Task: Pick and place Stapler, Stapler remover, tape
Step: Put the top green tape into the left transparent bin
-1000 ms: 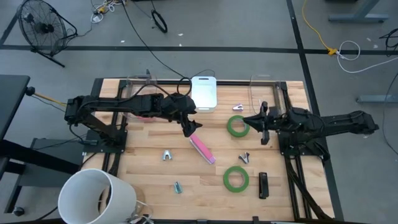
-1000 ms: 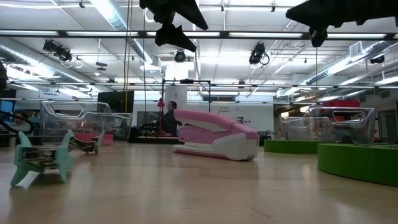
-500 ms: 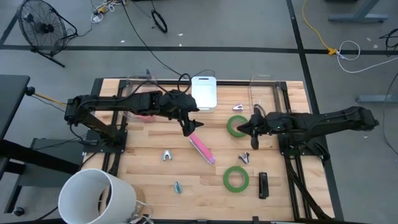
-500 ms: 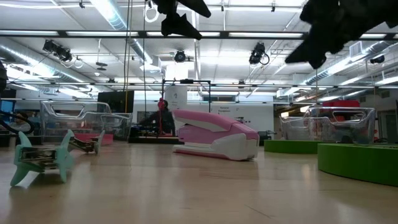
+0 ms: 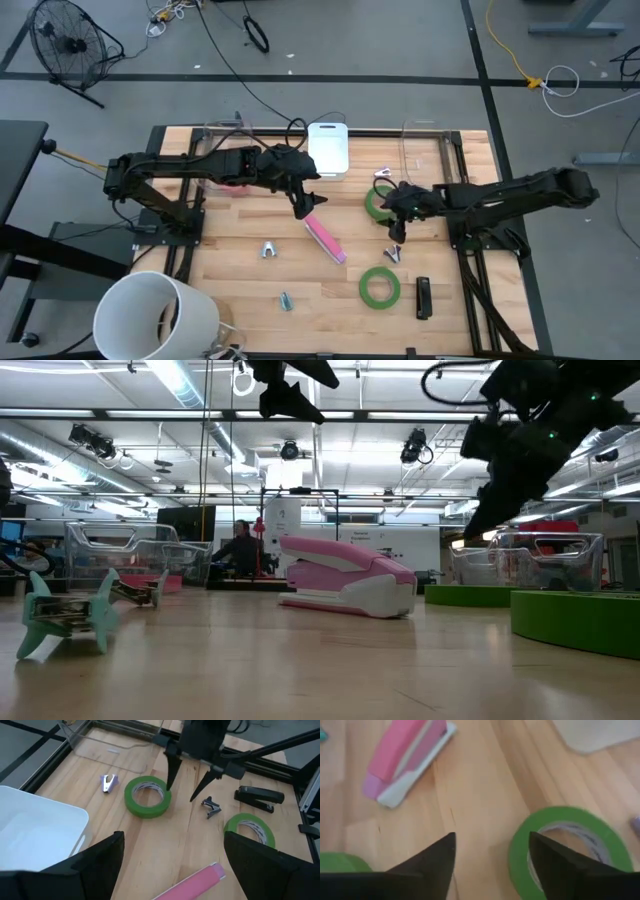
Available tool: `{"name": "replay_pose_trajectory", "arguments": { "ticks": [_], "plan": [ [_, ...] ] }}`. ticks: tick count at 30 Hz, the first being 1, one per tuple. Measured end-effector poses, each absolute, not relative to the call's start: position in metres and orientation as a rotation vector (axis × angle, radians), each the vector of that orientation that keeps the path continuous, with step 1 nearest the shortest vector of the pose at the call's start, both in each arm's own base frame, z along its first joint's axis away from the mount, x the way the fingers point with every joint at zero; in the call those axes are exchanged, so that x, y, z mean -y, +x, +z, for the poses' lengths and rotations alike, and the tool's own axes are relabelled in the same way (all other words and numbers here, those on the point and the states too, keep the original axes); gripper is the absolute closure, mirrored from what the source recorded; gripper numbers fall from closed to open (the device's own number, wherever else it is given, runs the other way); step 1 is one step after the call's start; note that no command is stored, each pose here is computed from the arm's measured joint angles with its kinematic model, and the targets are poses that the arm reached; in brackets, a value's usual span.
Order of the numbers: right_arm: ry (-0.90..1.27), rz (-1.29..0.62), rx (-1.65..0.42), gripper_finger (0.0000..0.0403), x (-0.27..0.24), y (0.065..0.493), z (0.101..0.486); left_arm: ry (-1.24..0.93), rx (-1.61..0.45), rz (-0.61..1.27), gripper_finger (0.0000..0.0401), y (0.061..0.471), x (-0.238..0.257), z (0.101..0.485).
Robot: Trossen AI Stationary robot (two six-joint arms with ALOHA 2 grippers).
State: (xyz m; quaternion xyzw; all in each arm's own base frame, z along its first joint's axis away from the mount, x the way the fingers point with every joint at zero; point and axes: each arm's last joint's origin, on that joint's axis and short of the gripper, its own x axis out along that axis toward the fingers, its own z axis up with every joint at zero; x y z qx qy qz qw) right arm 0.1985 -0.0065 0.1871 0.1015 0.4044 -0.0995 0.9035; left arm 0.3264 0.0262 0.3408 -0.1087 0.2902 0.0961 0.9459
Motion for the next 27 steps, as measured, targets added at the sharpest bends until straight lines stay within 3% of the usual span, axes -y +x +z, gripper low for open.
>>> {"name": "replay_pose_trajectory", "arguments": {
  "ticks": [5, 27],
  "plan": [
    [0.253, -0.208, -0.913, 0.0116, 0.017, 0.204, 0.173, -0.221, -0.591, 0.195, 0.0059, 0.326, -0.026, 0.341],
    [0.214, -0.249, -1.136, 0.0139, 0.038, 0.218, 0.124, -0.219, -0.591, 0.195, 0.0059, 0.326, -0.026, 0.341]
  ]
}}
